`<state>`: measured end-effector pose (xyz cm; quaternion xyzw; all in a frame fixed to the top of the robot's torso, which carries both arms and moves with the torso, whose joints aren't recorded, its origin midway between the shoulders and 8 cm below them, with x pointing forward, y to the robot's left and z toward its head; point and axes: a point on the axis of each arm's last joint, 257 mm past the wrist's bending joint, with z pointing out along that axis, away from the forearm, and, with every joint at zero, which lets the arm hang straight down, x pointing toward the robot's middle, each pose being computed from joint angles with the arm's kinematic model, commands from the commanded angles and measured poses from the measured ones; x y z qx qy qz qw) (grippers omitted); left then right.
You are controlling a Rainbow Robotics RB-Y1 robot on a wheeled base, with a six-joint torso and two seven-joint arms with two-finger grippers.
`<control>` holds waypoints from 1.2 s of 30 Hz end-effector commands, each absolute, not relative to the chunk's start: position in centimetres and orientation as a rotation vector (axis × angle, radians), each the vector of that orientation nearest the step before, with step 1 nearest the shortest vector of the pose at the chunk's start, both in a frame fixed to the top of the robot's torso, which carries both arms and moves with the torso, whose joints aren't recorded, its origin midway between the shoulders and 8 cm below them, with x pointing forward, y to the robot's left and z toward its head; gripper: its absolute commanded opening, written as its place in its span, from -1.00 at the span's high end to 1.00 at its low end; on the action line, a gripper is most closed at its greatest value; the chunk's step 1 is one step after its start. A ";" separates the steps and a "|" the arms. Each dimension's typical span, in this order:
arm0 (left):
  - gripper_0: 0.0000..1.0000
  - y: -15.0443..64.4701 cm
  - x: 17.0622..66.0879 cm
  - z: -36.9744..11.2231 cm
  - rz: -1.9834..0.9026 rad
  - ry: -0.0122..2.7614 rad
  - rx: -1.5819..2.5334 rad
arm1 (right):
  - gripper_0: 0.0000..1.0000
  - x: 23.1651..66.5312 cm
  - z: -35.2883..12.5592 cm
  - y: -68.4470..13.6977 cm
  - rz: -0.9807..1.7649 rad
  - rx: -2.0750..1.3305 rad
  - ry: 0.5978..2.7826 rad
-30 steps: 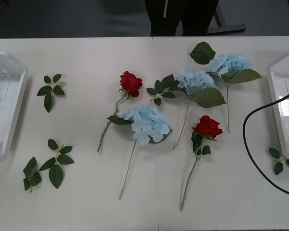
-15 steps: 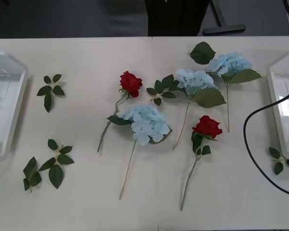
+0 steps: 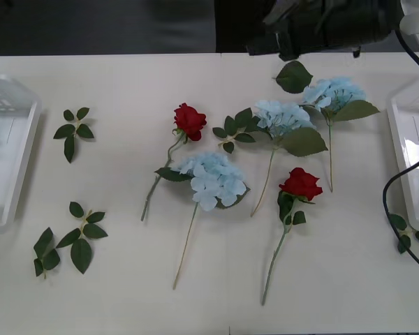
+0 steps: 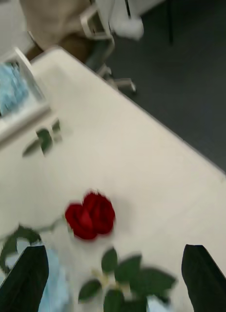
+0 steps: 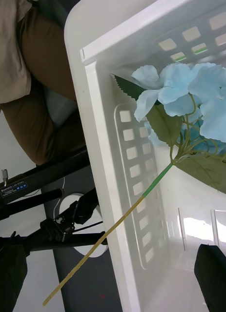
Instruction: Place the red flowers into the right box and the blue flowers into the left box. If a person shows an open palm, hand one flower to the person first, then continue sorting.
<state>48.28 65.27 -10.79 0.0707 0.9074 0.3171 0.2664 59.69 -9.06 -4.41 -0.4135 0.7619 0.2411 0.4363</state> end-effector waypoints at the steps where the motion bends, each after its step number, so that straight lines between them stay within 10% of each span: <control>1: -1.00 64.2 49.9 -8.7 0.834 2.396 0.182 | -0.58 60.6 -6.9 -15.3 0.416 -0.974 2.131; 15: -1.00 64.2 49.9 -8.7 0.834 2.396 0.182 | -0.59 60.3 -18.0 -30.8 -0.154 -0.819 2.548; 36: -1.00 47.8 51.1 -9.6 0.445 2.432 0.238 | -0.59 59.9 -26.9 -33.5 -0.136 -0.562 2.683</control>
